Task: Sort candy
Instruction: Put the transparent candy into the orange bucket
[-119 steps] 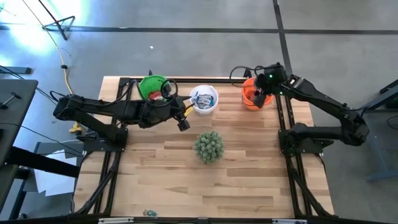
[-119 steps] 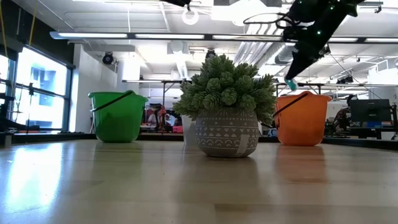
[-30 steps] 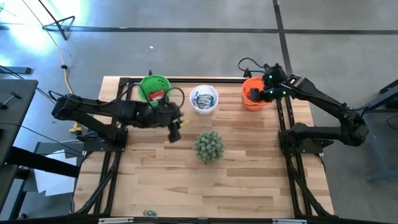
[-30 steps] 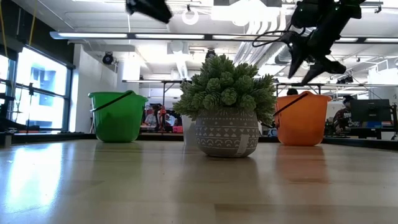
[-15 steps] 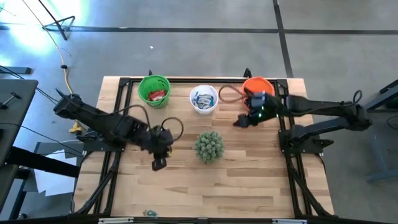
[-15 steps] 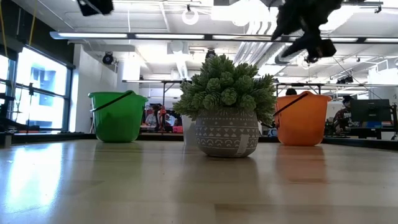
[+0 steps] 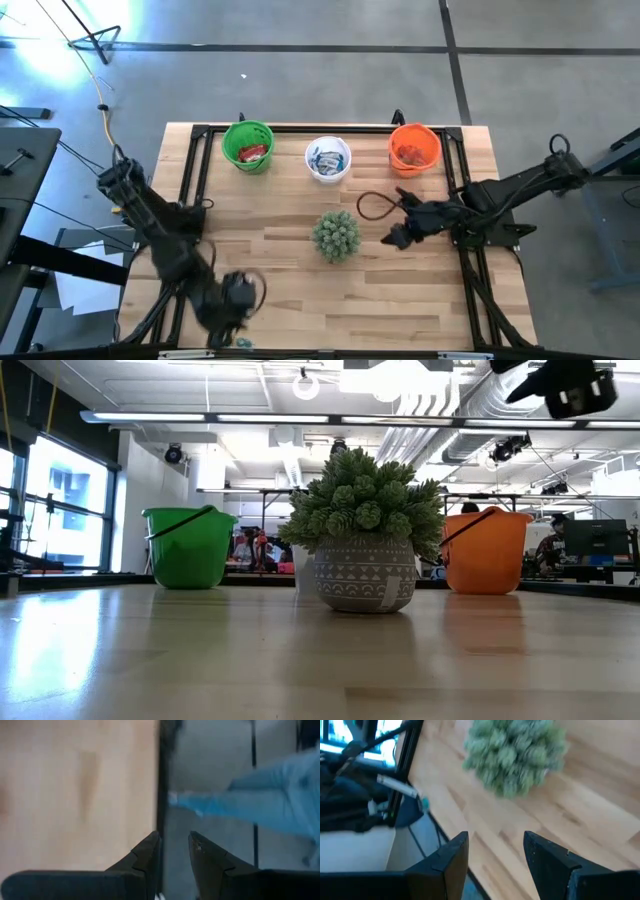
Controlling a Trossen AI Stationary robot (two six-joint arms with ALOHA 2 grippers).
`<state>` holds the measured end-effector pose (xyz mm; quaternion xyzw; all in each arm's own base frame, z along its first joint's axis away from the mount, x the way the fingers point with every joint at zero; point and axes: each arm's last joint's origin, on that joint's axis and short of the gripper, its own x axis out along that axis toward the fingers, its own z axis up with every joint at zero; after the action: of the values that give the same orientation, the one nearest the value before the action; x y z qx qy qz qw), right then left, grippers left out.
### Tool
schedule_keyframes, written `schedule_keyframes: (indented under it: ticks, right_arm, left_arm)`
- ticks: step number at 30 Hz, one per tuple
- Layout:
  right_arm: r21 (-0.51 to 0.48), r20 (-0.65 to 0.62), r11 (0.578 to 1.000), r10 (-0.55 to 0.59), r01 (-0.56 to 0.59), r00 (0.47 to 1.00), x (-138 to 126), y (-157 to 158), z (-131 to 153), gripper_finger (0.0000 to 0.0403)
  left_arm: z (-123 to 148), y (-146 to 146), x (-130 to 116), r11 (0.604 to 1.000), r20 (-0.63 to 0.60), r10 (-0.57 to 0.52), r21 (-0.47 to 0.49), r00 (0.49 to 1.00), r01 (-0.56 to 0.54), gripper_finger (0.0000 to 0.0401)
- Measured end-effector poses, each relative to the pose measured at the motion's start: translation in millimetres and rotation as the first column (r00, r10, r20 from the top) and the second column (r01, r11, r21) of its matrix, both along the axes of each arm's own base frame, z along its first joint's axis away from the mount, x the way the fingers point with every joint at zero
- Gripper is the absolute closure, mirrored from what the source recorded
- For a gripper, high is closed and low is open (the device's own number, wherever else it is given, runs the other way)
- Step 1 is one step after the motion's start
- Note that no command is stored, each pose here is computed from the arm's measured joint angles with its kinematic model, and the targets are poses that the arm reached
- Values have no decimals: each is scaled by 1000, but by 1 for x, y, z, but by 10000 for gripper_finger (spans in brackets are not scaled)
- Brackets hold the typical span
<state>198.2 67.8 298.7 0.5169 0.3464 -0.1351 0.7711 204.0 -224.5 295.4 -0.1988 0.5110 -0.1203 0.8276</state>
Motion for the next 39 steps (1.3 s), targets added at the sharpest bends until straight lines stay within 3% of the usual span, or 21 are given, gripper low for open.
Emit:
schedule_keyframes:
  ticks: [5,10,17,22,26,30,34,39]
  right_arm:
    - [16,-6,996,84,-84,996,-4,11,0,217]
    - [28,-10,994,108,-107,994,-5,14,0,217]
    - [28,-9,994,108,-108,994,-5,14,0,217]
    - [27,-10,994,109,-108,994,-5,14,0,217]
    - [27,-10,994,109,-109,994,-5,14,0,217]
    - [26,-10,994,110,-110,994,-5,14,0,217]
    - [27,-10,994,110,-110,994,-5,14,0,217]
    - [27,-10,994,110,-110,994,-5,14,0,217]
  left_arm:
    - [-25,-34,-12,995,-92,-103,-2,990,103,312]
    - [-43,-49,-16,983,-120,-169,47,978,175,305]
    - [-68,-46,4,977,-120,-110,168,987,129,291]
    - [-76,-43,13,981,-155,-82,160,985,107,288]
    - [-79,-60,-6,975,-194,-160,121,968,185,288]
    - [-88,-70,-28,961,-244,-196,146,950,235,288]
    - [-100,-73,-38,957,-251,-218,135,943,257,277]
    - [-112,-70,-41,972,-250,-169,118,953,203,233]
